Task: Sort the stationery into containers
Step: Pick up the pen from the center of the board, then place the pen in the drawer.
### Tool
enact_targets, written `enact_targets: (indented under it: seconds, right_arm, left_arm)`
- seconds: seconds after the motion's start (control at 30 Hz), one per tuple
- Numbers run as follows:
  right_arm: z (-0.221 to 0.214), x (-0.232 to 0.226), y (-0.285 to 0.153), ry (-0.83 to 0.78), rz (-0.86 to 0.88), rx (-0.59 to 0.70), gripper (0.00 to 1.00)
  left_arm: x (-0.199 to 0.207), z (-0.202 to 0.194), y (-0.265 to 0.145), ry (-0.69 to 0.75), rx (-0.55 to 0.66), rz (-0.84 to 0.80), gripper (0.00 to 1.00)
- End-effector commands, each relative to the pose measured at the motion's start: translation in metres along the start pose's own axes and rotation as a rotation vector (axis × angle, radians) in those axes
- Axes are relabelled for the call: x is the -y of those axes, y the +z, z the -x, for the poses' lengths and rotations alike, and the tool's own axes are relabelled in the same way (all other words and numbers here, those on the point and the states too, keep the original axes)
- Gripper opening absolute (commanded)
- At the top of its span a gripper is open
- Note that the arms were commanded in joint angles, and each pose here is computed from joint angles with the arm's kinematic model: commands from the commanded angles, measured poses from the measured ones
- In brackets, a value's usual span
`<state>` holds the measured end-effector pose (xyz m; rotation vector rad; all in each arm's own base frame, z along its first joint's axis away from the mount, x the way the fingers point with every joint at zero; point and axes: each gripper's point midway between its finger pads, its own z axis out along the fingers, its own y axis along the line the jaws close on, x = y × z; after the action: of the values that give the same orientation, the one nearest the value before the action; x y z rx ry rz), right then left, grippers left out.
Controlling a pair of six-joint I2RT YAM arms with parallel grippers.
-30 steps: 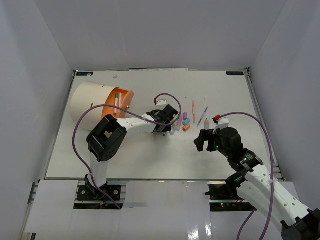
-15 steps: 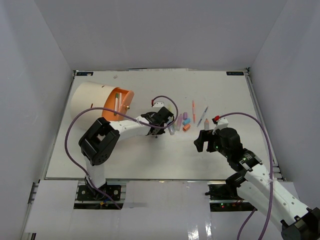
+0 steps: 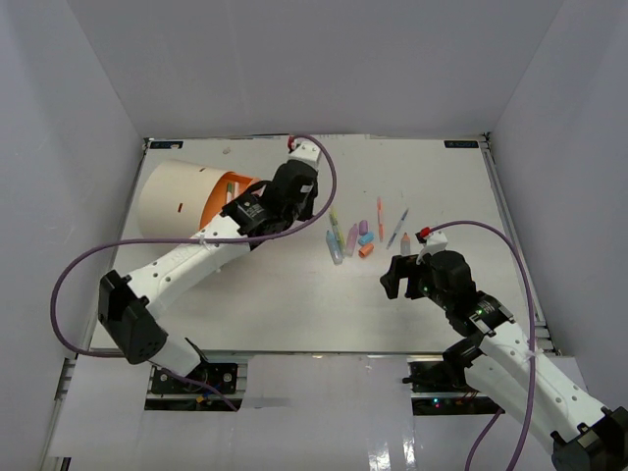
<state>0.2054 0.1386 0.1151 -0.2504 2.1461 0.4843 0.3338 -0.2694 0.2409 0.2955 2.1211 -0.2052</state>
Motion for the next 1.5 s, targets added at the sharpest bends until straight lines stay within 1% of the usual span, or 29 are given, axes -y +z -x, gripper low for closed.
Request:
enact_targets:
  seconds: [0.0,0.07,0.13,0.17,0.27,0.33,0.37,0.43,0.67,0.7,0.8,0.83,0.9,0.93,0.97,1.03,1.1,1.13,1.17,1.23,1.3,1.37,1.47]
  right_arm:
    - [0.013,-0.008,0.000,-0.005,0.038,0.043,0.93]
    - [0.013,-0.012,0.000,-0.011,0.063,0.043,0.93]
    - [0.014,-0.015,0.000,-0.014,0.082,0.047,0.93]
    - [0.013,-0.017,0.000,-0.020,0.095,0.041,0.93]
    - [0.015,-0.018,0.000,-0.022,0.096,0.044,0.92]
    - [0.016,-0.018,0.000,-0.026,0.097,0.044,0.92]
    - [0.015,-0.024,-0.001,-0.028,0.128,0.036,0.92]
    - [0.015,-0.025,-0.001,-0.031,0.135,0.036,0.92]
    - [0.015,-0.032,-0.001,-0.046,0.176,0.026,0.92]
    - [0.019,-0.034,-0.002,-0.050,0.183,0.030,0.92]
    - [0.026,-0.040,-0.004,-0.080,0.215,0.043,0.95]
    - [0.034,-0.044,-0.005,-0.095,0.228,0.060,0.96]
    - [0.041,-0.051,-0.006,-0.166,0.269,0.073,0.91]
    - [0.052,-0.055,-0.007,-0.198,0.287,0.096,0.90]
    - [0.056,-0.060,-0.008,-0.244,0.316,0.109,0.90]
    - [0.069,-0.065,-0.007,-0.277,0.332,0.132,0.90]
    - [0.079,-0.069,-0.006,-0.299,0.341,0.143,0.90]
    - [0.079,-0.070,-0.001,-0.305,0.344,0.123,0.90]
    - [0.088,-0.078,-0.003,-0.314,0.371,0.136,0.90]
    - [0.093,-0.085,0.002,-0.322,0.403,0.124,0.90]
    - [0.106,-0.100,-0.002,-0.338,0.477,0.158,0.90]
    - [0.115,-0.113,-0.002,-0.350,0.541,0.173,0.90]
    - [0.127,-0.123,0.007,-0.361,0.576,0.183,0.90]
  left_arm:
    - [-0.040,0.039,-0.035,0.062,0.050,0.063,0.17]
    - [-0.063,0.057,-0.047,0.065,0.076,0.099,0.16]
    - [-0.079,0.067,-0.053,0.072,0.090,0.111,0.16]
    - [-0.098,0.072,-0.057,0.052,0.100,0.141,0.16]
    - [-0.125,0.067,-0.056,0.052,0.079,0.173,0.18]
    - [-0.132,0.063,-0.059,0.057,0.068,0.178,0.18]
    - [-0.138,0.058,-0.059,0.060,0.055,0.192,0.18]
    - [-0.149,0.057,-0.063,0.057,0.059,0.210,0.18]
    - [-0.161,0.037,-0.068,0.064,0.017,0.221,0.20]
    - [-0.164,0.031,-0.068,0.062,0.003,0.231,0.20]
    - [-0.169,0.030,-0.071,0.046,0.010,0.241,0.20]
    - [-0.171,0.029,-0.072,0.039,0.011,0.243,0.21]
    - [-0.170,0.029,-0.072,0.038,0.011,0.233,0.24]
    - [-0.171,0.029,-0.072,0.035,0.010,0.233,0.24]
    - [-0.171,0.027,-0.071,0.033,0.004,0.234,0.25]
    - [-0.170,0.026,-0.071,0.030,0.001,0.229,0.28]
    - [-0.169,0.025,-0.071,0.025,-0.002,0.220,0.30]
    - [-0.167,0.024,-0.071,0.023,-0.005,0.211,0.32]
    - [-0.167,0.023,-0.070,0.020,-0.008,0.208,0.33]
    - [-0.167,0.019,-0.072,0.018,-0.019,0.209,0.35]
    - [-0.168,0.019,-0.075,0.011,-0.017,0.211,0.36]
    - [-0.166,0.020,-0.077,0.003,-0.008,0.200,0.39]
    - [-0.165,0.023,-0.078,-0.011,-0.003,0.195,0.45]
